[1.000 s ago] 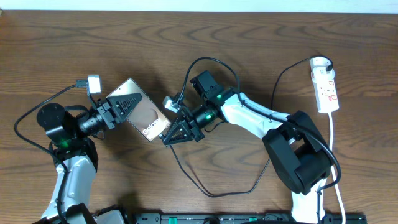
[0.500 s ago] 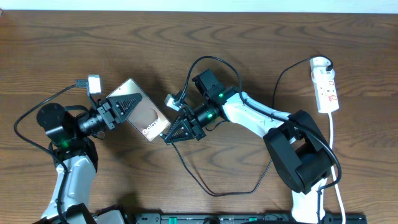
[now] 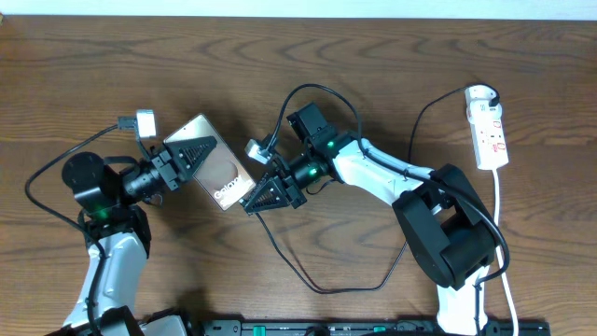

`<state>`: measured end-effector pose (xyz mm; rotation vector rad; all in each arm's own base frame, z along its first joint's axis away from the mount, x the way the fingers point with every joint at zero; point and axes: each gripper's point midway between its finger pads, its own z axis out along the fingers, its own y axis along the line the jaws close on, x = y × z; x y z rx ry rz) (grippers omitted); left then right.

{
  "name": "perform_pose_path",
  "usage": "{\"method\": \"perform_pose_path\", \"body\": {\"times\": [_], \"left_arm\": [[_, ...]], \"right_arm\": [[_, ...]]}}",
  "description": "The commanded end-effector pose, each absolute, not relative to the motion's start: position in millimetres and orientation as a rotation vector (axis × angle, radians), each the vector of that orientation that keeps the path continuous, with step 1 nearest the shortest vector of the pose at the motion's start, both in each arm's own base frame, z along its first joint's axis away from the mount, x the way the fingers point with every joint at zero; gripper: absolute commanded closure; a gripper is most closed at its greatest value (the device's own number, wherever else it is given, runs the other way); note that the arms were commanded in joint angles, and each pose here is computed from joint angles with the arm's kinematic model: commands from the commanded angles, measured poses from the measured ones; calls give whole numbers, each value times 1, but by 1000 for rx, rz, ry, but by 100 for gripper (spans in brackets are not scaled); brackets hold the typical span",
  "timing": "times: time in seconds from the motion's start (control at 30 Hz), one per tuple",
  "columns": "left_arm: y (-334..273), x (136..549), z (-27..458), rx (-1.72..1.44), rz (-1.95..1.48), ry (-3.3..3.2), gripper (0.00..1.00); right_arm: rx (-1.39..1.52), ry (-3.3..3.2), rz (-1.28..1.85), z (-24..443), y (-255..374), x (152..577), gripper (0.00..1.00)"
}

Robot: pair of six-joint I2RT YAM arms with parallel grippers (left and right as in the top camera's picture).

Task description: Plug charger to phone and switch on socket

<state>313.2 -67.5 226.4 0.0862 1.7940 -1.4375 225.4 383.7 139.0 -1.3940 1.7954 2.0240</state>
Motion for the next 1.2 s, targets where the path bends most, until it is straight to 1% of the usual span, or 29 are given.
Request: {"method": "perform_pose_path", "body": {"times": [0.0,0.97,1.17], "left_arm": [[-84,301,226,163,-1505,1810,93],[-80,308,227,130,-1468,1801,93],[-76,315,228,62,-1453,1798,93]], "right_arm": [[-1411,1704,2080,158,385,224,99],[-1395,1754,2040,153,387,230,99],[-1398,1747,2037,153,387,230,99]]}}
